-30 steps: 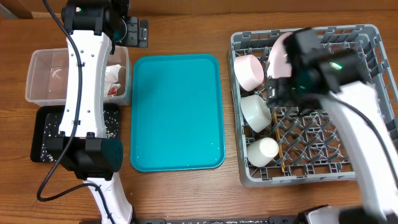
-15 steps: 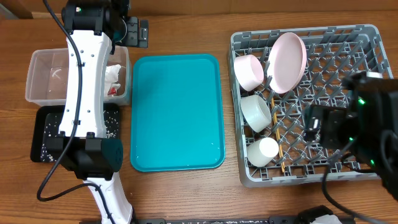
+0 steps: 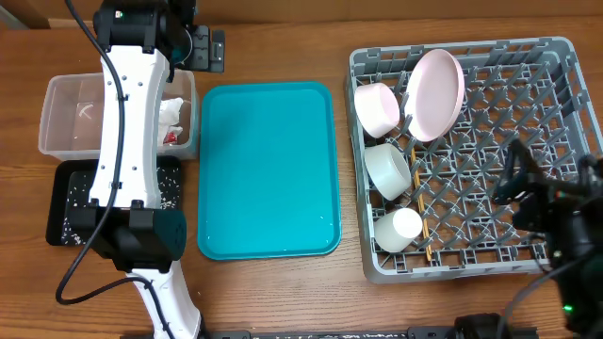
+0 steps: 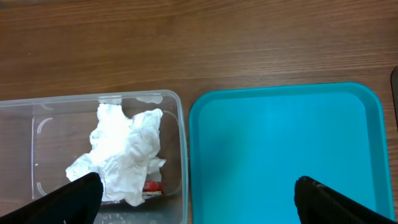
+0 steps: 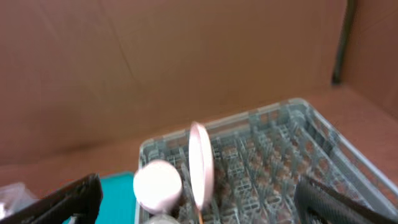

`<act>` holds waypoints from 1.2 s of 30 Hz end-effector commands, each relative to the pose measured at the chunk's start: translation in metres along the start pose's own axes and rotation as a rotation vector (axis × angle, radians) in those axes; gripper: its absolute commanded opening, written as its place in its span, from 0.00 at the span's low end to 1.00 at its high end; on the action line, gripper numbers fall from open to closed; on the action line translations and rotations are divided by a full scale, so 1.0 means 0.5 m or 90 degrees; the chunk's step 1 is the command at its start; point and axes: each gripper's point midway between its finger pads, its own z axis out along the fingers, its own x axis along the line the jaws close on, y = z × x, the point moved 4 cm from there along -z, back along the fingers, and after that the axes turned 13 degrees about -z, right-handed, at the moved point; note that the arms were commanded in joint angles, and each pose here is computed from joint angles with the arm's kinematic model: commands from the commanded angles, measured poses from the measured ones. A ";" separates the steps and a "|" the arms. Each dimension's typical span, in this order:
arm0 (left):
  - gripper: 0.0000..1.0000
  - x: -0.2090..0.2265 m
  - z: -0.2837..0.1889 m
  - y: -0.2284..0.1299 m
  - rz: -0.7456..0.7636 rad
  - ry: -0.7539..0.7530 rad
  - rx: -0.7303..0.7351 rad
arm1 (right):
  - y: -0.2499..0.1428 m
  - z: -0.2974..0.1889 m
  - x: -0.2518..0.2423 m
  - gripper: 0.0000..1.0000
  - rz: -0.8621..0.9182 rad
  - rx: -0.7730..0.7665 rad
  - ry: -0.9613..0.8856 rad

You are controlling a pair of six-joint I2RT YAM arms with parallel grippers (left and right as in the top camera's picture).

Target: Sort waste into correct bins and load items into the dishwasher

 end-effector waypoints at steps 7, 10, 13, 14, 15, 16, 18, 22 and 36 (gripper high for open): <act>1.00 0.000 -0.025 0.011 0.007 -0.001 -0.024 | -0.249 0.093 0.024 1.00 -0.015 -0.112 0.085; 1.00 0.000 -0.025 0.011 0.007 -0.001 -0.024 | -0.323 0.120 0.025 1.00 -0.015 -0.138 0.087; 1.00 0.000 -0.025 0.011 0.007 -0.001 -0.024 | -0.393 0.135 0.032 1.00 -0.017 -0.144 0.105; 1.00 0.000 -0.025 0.011 0.007 -0.001 -0.024 | -0.406 0.137 0.032 1.00 -0.017 -0.144 0.105; 1.00 0.000 -0.025 0.011 0.007 -0.001 -0.024 | -0.414 0.138 0.032 1.00 -0.017 -0.145 0.105; 1.00 0.000 -0.025 0.011 0.007 -0.001 -0.024 | -0.422 0.139 0.032 1.00 -0.017 -0.148 0.105; 1.00 0.000 -0.025 0.011 0.007 -0.001 -0.024 | -0.437 0.143 0.031 1.00 -0.017 -0.140 0.103; 1.00 0.000 -0.025 0.011 0.007 -0.001 -0.024 | -0.441 0.143 0.032 1.00 -0.017 -0.135 0.106; 1.00 0.000 -0.025 0.011 0.007 -0.001 -0.024 | -0.441 0.143 0.031 1.00 -0.017 -0.135 0.104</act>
